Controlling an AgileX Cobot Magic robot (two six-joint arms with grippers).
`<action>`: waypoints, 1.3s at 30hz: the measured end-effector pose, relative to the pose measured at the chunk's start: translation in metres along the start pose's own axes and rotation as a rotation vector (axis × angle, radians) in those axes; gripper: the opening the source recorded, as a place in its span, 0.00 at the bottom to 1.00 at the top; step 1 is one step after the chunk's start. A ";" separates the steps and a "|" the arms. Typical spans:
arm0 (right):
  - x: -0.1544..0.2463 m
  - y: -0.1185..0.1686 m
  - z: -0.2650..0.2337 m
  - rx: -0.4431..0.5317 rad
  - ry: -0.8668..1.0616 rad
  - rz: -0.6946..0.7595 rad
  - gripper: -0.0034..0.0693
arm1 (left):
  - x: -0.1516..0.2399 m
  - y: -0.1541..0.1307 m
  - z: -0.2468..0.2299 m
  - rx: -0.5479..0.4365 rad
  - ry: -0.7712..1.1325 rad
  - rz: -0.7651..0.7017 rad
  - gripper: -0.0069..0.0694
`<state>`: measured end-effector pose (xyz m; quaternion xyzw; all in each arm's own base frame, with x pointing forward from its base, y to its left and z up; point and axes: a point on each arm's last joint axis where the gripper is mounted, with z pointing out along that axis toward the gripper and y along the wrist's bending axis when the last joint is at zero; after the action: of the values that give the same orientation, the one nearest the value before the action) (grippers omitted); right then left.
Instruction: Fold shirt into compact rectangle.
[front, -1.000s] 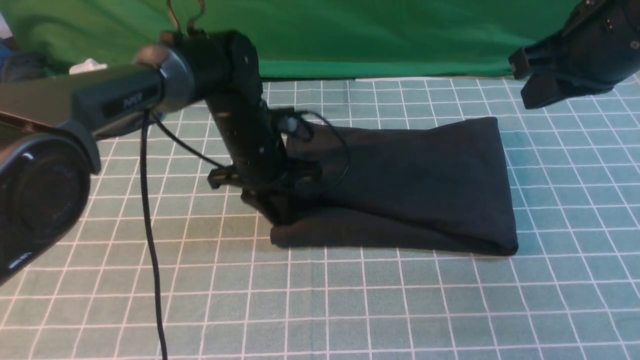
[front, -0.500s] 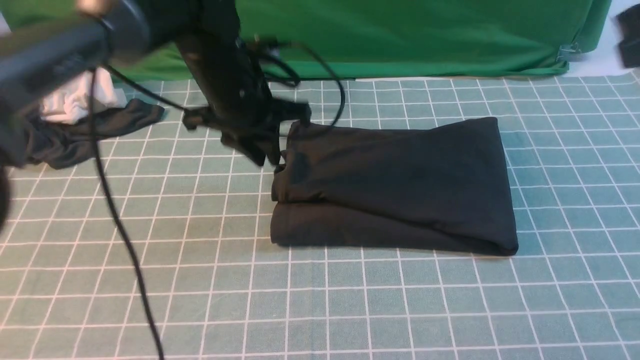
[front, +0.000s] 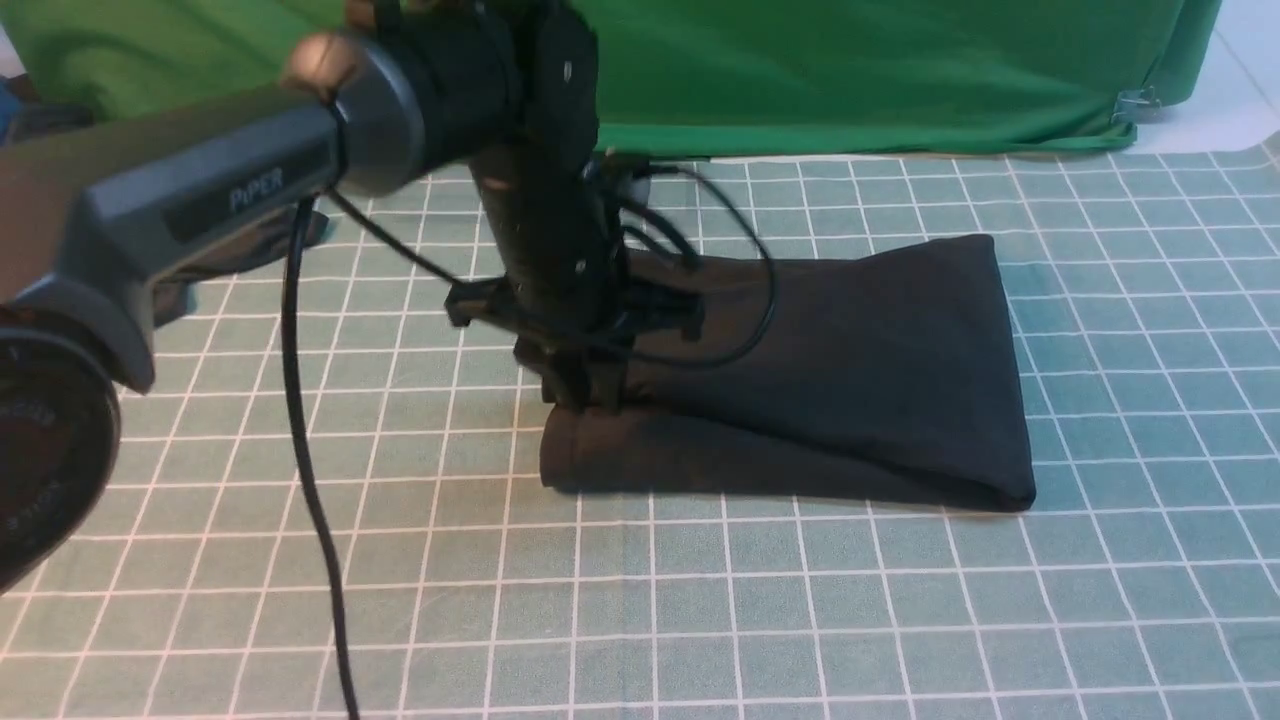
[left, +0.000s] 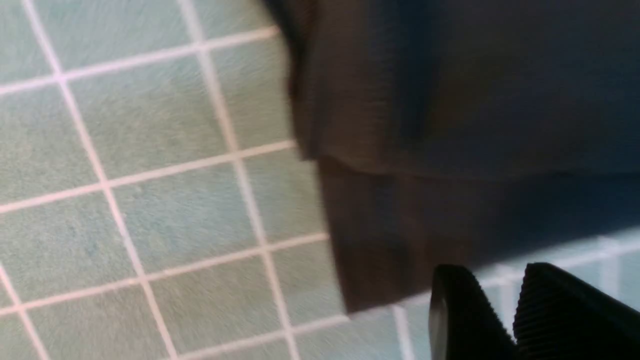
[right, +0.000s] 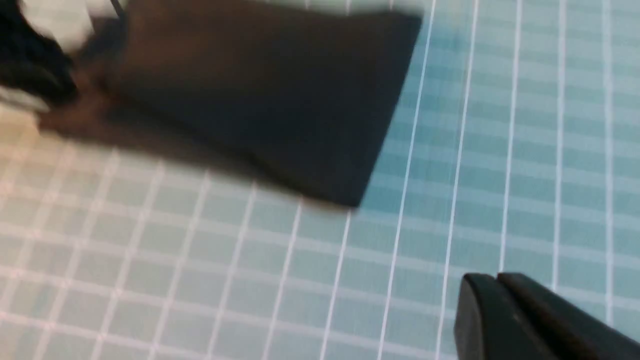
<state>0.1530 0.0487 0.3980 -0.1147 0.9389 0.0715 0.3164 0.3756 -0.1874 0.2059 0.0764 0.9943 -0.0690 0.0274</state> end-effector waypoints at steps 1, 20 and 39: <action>0.001 0.000 0.003 0.000 0.008 0.000 0.08 | 0.001 0.000 0.002 -0.001 0.002 -0.002 0.29; 0.031 -0.008 0.173 0.024 0.246 0.018 0.49 | 0.045 0.027 0.014 -0.103 0.091 -0.056 0.49; 0.015 -0.006 0.265 0.023 0.321 0.021 0.58 | 0.051 0.026 -0.036 -0.077 -0.056 -0.046 0.49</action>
<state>0.2964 0.0953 0.1794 -0.1112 0.9793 0.0450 0.1629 0.3276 -0.1497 0.2345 0.0504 0.9966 -0.0334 0.0567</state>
